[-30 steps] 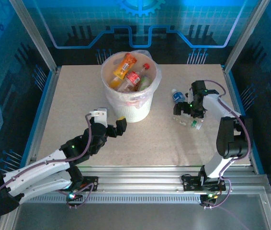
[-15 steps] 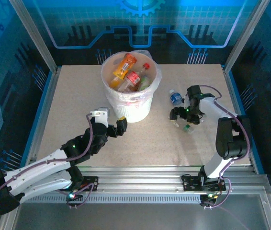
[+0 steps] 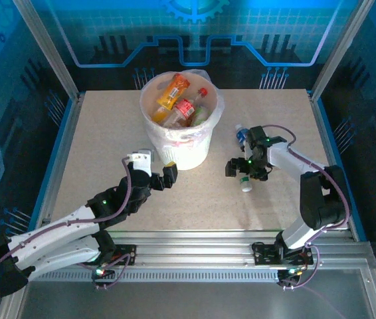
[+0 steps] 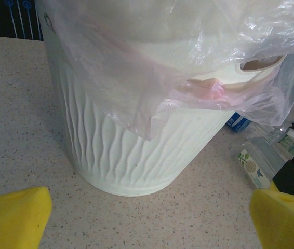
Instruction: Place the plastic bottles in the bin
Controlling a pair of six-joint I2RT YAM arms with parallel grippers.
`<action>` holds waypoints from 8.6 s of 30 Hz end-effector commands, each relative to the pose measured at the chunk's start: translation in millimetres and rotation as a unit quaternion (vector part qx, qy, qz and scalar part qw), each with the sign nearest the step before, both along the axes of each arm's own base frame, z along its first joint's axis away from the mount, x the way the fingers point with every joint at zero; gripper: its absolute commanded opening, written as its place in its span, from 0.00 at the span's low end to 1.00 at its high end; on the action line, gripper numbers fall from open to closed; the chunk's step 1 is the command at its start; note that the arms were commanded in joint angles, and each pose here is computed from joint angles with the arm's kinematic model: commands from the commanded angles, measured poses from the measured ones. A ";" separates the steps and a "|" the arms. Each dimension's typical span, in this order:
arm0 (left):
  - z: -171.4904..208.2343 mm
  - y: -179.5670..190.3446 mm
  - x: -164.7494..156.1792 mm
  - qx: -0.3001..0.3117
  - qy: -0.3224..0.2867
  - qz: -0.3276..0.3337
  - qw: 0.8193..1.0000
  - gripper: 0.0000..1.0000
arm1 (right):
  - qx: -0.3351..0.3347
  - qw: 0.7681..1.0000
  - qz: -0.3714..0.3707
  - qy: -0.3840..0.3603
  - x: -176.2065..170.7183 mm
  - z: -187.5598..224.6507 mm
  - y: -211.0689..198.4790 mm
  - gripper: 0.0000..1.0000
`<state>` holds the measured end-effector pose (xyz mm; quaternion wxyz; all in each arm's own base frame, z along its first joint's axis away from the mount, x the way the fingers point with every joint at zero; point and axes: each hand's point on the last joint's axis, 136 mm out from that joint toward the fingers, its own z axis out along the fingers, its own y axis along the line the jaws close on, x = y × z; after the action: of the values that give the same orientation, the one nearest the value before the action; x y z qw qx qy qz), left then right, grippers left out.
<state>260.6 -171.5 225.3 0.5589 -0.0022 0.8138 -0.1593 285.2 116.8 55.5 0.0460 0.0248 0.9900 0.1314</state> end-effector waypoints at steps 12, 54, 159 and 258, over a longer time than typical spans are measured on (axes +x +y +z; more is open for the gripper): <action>11.4 -1.7 2.9 -0.019 -0.011 0.001 1.000 0.99 | -0.068 0.997 0.005 0.025 -23.9 -34.8 -8.4 0.74; 166.9 -147.8 -21.6 -0.175 -0.039 -0.324 0.929 0.99 | 0.184 0.870 0.198 -0.414 -72.6 237.8 99.3 0.21; 160.3 -48.8 161.0 0.170 0.047 -0.192 0.965 0.85 | -0.063 0.973 -0.198 -0.104 56.2 86.3 -162.9 1.00; 220.3 -137.3 25.9 -0.166 -0.070 -0.359 0.916 0.99 | 0.168 0.876 0.109 -0.438 -13.9 294.3 58.4 0.24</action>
<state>297.1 -294.5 409.4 0.4944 0.1821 0.7222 -0.4483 277.3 160.9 334.6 0.4391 -0.1176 0.8481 0.2722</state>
